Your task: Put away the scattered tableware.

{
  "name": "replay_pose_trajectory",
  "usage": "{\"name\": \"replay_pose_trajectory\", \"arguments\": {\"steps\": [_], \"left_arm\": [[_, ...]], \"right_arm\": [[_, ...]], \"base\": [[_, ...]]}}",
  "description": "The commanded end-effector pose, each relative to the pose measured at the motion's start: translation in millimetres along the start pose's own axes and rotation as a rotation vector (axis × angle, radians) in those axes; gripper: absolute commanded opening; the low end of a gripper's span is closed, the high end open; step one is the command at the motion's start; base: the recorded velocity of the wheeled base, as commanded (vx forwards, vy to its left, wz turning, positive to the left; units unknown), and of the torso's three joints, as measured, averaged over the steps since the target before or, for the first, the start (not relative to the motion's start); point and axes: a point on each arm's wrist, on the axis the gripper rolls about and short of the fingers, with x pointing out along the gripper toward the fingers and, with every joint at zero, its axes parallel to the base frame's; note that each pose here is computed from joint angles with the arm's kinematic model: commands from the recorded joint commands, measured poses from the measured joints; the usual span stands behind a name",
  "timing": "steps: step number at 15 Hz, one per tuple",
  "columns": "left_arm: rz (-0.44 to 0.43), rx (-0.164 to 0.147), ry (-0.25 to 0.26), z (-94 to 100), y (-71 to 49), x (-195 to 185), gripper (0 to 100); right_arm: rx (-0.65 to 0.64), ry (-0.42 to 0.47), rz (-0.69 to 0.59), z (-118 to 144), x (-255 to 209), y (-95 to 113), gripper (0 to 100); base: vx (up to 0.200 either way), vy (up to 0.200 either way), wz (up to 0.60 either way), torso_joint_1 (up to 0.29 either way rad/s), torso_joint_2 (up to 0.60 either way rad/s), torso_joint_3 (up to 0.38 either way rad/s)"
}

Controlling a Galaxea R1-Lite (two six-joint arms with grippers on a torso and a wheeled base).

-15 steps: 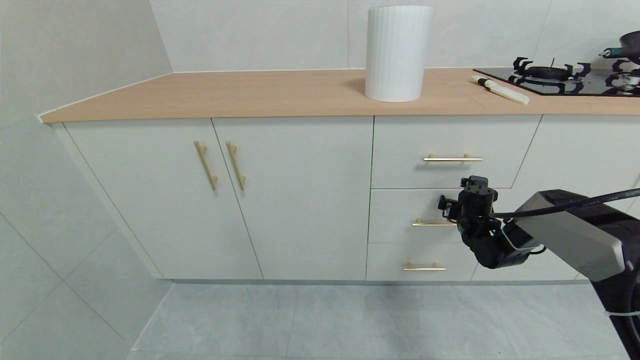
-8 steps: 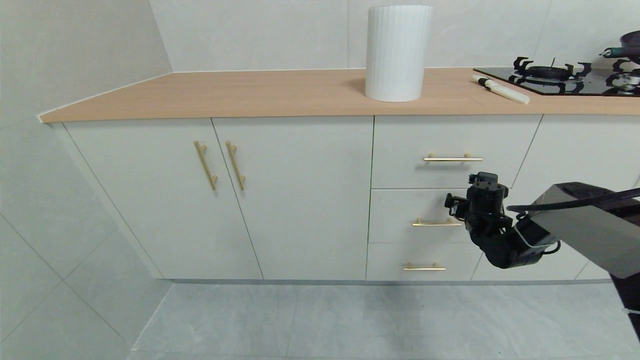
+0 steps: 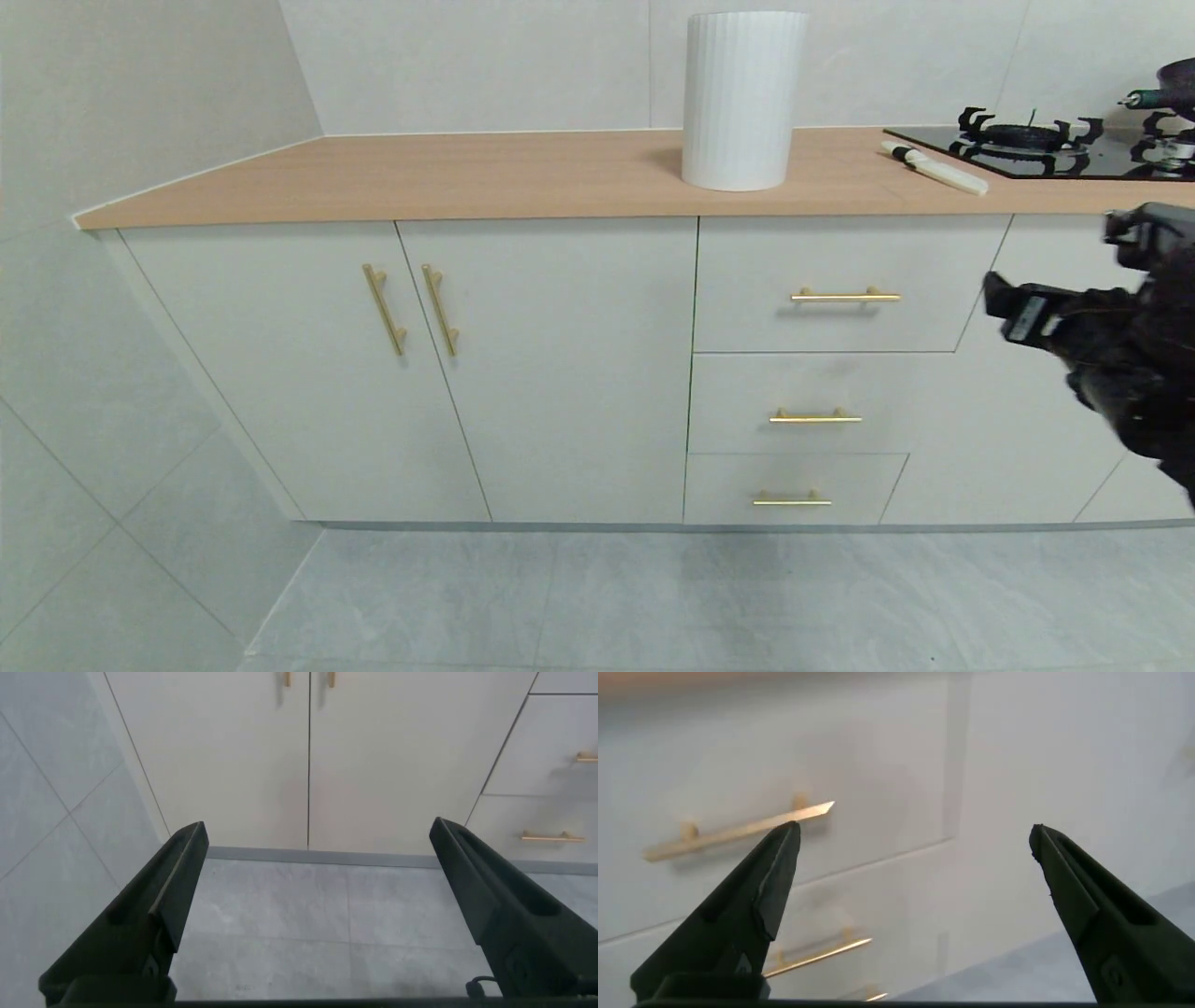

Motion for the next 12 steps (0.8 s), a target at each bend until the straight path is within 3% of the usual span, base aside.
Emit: {"name": "replay_pose_trajectory", "arguments": {"steps": [1,3,8,12], "left_arm": [[0.000,0.000,0.000,0.0,0.0,0,100],[0.000,0.000,0.000,0.0,0.0,0,100],[0.002,0.000,0.000,0.0,0.0,0,100],[0.000,0.000,0.000,0.0,0.0,0,100]], "right_arm": [[-0.040,-0.185,-0.058,46,-116,-73,100],[-0.085,-0.231,-0.066,48,-169,-99,100],[-0.162,-0.167,-0.069,14,-269,-148,100],[-0.173,-0.173,-0.133,-5,-301,-161,100]], "base": [[0.000,0.000,0.00,0.000,0.00,0.000],[0.000,0.000,0.00,0.000,0.00,0.000],[0.000,0.000,0.00,0.000,0.00,0.000],[0.000,0.000,0.00,0.000,0.00,0.000]]}}
